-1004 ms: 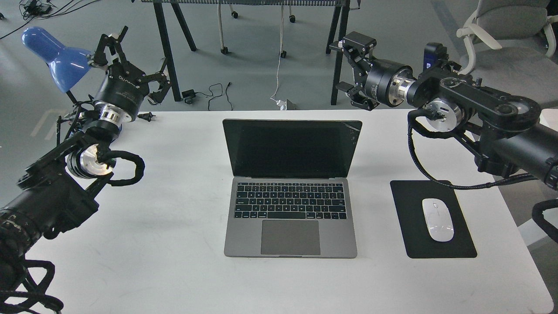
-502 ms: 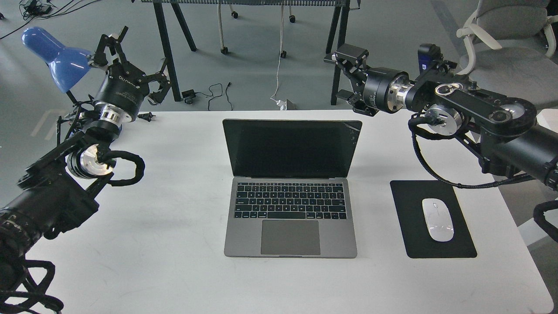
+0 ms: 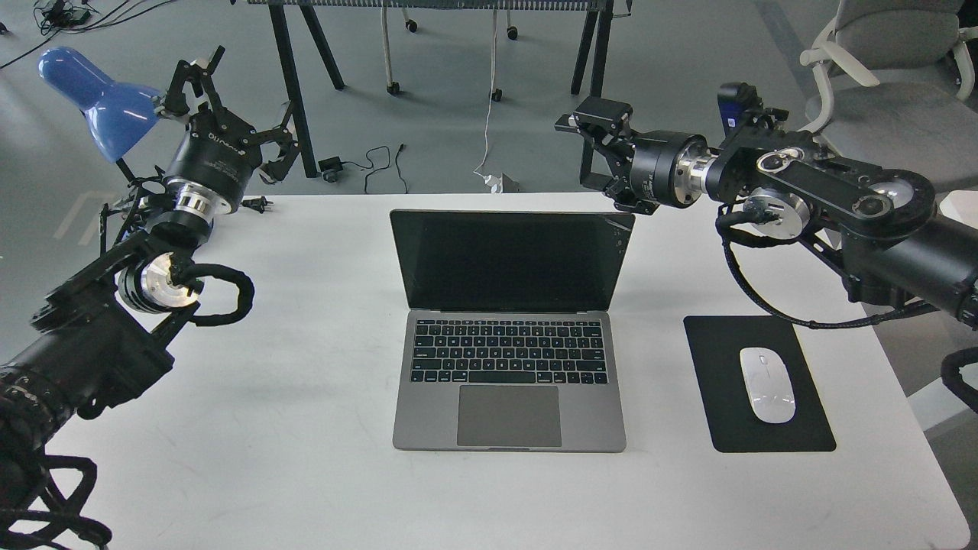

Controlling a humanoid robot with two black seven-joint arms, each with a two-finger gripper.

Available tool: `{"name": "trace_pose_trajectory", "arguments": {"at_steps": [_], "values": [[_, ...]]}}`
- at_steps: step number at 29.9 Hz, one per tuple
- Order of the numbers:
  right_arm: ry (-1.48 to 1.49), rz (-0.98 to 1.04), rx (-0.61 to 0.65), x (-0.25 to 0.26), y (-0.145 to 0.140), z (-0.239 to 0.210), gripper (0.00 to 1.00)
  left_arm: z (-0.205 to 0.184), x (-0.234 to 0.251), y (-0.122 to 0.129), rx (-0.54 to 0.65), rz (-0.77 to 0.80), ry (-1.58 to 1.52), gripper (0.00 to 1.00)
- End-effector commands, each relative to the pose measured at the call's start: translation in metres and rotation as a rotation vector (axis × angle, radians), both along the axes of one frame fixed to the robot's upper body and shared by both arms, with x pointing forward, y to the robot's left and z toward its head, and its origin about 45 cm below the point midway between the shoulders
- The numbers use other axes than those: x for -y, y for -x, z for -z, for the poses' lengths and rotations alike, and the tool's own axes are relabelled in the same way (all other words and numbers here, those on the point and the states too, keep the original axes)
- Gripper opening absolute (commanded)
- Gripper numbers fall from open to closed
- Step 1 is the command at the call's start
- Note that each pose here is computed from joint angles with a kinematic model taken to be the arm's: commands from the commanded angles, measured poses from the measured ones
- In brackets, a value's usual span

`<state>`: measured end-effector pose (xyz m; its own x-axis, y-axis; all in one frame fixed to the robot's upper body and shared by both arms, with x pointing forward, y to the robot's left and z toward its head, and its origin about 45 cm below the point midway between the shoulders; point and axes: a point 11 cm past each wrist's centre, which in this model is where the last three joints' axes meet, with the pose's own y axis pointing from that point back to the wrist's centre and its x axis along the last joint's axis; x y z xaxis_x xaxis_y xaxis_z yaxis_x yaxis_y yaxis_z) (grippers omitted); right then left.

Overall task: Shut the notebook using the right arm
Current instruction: 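Lower the right gripper onto the top edge of the laptop screen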

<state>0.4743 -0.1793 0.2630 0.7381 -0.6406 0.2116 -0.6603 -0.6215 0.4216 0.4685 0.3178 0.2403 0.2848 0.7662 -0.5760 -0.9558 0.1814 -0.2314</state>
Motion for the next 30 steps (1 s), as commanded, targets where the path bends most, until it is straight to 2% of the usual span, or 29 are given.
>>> {"name": "trace_pose_trajectory", "arguments": {"at_steps": [1,19,30], "values": [[-0.002,-0.021,-0.004,-0.002,0.001,-0.003,1.0,0.0,0.0,0.0,0.0,0.0,0.0,1.0],[0.009,-0.156,-0.045,-0.016,0.013,-0.007,1.0,0.0,0.0,0.0,0.0,-0.001,0.003,1.0],[0.048,-0.254,-0.077,-0.032,0.032,0.005,1.0,0.0,0.0,0.0,0.0,-0.001,0.003,1.0]]}}
